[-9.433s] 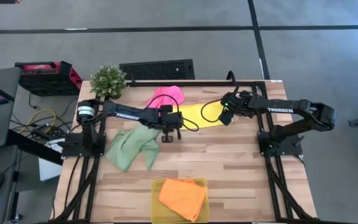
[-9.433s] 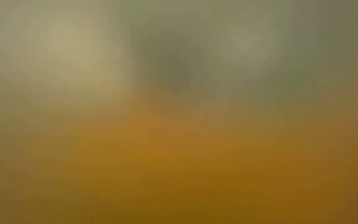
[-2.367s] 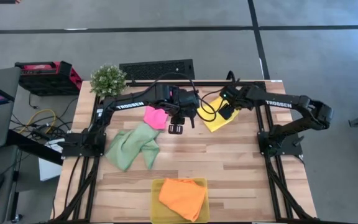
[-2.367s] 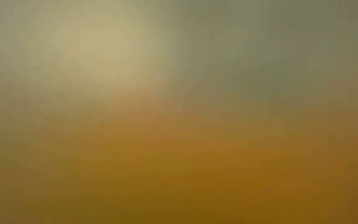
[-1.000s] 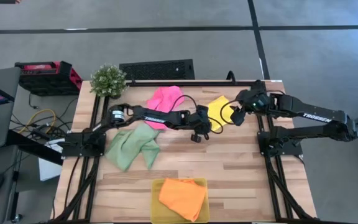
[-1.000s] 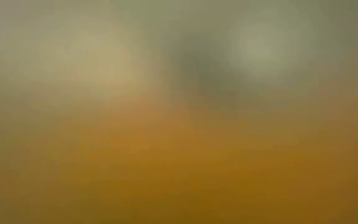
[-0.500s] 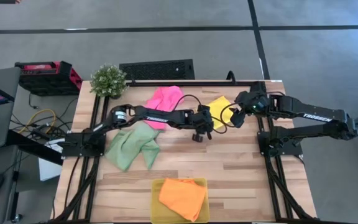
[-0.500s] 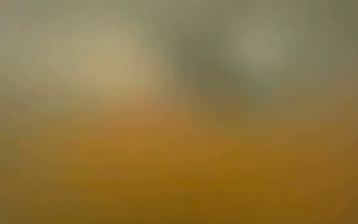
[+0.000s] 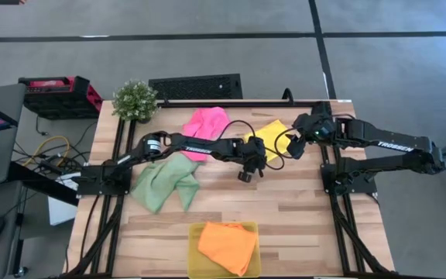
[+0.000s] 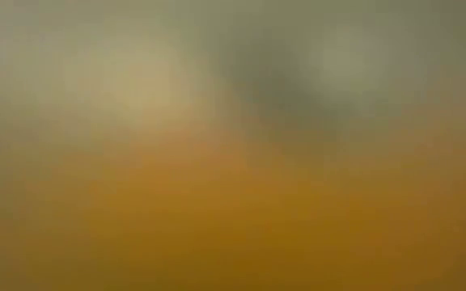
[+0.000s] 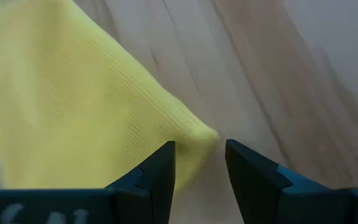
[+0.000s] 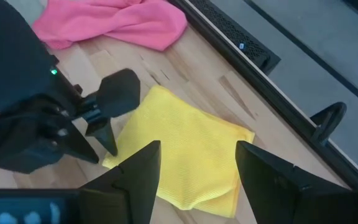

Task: Fold microfiber towels
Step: Put the yellow microfiber cloth into the yellow bin

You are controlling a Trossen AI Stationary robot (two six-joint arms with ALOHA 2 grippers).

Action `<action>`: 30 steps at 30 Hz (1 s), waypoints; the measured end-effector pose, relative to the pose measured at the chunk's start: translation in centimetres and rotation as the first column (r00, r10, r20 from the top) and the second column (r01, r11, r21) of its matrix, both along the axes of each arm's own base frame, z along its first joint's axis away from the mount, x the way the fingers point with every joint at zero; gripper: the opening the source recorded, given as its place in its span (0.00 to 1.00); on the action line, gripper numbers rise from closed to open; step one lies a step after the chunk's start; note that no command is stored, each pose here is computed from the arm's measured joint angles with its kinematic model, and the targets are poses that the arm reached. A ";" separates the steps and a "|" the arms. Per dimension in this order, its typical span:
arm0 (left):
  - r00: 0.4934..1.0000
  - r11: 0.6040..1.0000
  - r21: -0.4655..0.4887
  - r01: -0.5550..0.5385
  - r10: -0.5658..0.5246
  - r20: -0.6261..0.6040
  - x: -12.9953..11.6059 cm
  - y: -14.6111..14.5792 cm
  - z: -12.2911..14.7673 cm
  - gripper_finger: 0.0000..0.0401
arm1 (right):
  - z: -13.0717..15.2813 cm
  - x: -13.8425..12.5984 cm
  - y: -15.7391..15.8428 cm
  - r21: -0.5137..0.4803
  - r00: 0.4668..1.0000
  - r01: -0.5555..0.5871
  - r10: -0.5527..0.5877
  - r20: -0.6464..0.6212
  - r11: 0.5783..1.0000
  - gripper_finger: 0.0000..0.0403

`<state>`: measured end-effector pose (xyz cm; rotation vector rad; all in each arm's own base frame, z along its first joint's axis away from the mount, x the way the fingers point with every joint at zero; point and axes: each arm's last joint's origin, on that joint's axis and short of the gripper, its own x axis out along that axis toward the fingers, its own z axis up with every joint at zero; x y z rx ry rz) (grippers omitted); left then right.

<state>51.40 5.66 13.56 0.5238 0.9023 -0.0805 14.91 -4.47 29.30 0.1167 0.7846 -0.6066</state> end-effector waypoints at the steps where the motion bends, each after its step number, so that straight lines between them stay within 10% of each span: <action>1: 1.000 1.000 0.000 -0.001 0.001 0.004 0.2 0.0 -0.6 0.34 | 0.0 0.0 0.0 -0.001 1.000 0.000 0.000 0.001 1.000 0.58; 11: 0.999 0.998 0.046 -0.034 0.034 0.006 0.6 0.2 -2.1 0.31 | 0.0 0.0 0.0 -0.001 1.000 0.000 0.000 0.001 1.000 0.58; 19: 0.995 0.995 0.021 -0.100 0.101 -0.009 0.4 -0.2 -2.3 0.02 | 0.0 0.0 0.0 0.000 1.000 0.000 0.000 -0.001 1.000 0.58; 30: 0.965 0.991 -0.062 -0.118 0.099 -0.242 -3.2 -4.6 3.0 0.00 | -0.1 -0.1 0.0 0.001 1.000 0.000 0.001 -0.008 1.000 0.58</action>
